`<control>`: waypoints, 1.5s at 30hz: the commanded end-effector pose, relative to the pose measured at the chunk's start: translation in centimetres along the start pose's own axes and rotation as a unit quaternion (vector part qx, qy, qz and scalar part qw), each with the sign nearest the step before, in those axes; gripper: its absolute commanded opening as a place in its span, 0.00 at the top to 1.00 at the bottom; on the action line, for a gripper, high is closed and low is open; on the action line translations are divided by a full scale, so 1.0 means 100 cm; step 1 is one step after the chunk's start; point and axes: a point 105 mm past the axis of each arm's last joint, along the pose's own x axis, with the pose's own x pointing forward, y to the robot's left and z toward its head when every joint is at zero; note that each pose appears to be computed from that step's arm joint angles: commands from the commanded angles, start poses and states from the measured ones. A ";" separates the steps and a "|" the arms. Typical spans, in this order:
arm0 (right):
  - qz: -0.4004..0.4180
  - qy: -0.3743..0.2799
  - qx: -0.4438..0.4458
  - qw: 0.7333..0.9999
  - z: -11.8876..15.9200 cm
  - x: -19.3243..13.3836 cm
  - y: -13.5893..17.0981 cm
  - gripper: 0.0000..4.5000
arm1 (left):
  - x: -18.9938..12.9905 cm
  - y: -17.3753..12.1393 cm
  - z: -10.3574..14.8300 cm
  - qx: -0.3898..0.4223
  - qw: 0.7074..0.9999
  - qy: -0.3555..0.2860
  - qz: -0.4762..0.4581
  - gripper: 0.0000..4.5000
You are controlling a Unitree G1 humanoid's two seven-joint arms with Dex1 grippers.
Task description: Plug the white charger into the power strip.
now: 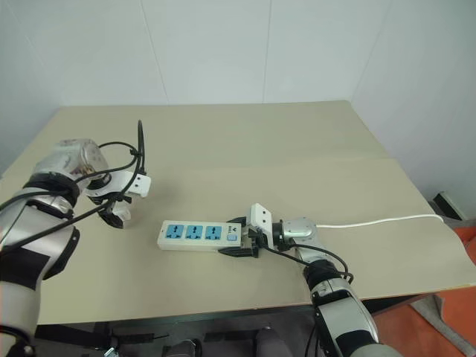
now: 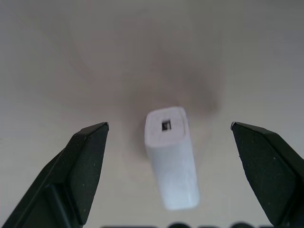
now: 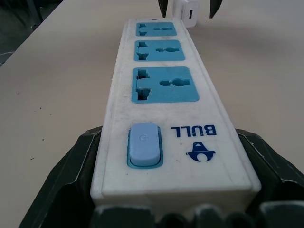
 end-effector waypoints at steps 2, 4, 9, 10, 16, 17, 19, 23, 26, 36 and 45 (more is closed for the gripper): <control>0.000 -0.013 0.001 1.000 0.004 0.004 0.002 0.24 | 0.002 0.001 -0.001 -0.009 1.000 0.005 0.006 0.00; -0.002 -0.013 0.002 1.000 0.004 0.003 0.003 0.24 | 0.004 0.000 -0.002 -0.007 1.000 0.008 0.004 0.13; -0.003 -0.014 0.005 1.000 0.003 0.004 0.004 0.24 | 0.006 0.000 -0.002 -0.009 1.000 0.007 0.006 0.49; -0.003 -0.013 0.005 1.000 0.003 0.004 0.004 0.24 | 0.006 0.000 -0.002 -0.009 1.000 0.007 0.005 0.58; 0.005 -0.015 0.006 1.000 0.004 0.006 0.005 0.24 | -0.004 0.005 0.003 0.001 1.000 -0.021 0.024 0.77; 0.008 -0.016 0.006 1.000 0.005 0.006 0.005 0.24 | -0.009 0.009 0.010 0.007 0.998 -0.046 0.040 0.77; 0.014 -0.018 0.005 1.000 0.005 0.007 0.006 0.24 | -0.026 0.020 0.033 0.015 0.988 -0.129 0.078 0.77; 0.030 -0.015 0.001 0.999 0.005 0.007 0.008 0.24 | -0.069 0.035 0.074 0.032 0.945 -0.288 0.153 0.77; 0.040 -0.005 -0.003 0.999 0.003 0.006 0.010 0.24 | -0.102 0.029 0.106 0.065 0.883 -0.431 0.174 0.77; 0.078 0.027 0.018 0.996 -0.005 0.010 0.010 0.24 | -0.106 -0.051 0.135 0.107 0.776 -0.617 0.077 0.77; 0.093 0.040 0.028 0.995 -0.010 0.015 0.013 0.24 | -0.094 -0.083 0.140 0.108 0.762 -0.638 0.026 0.77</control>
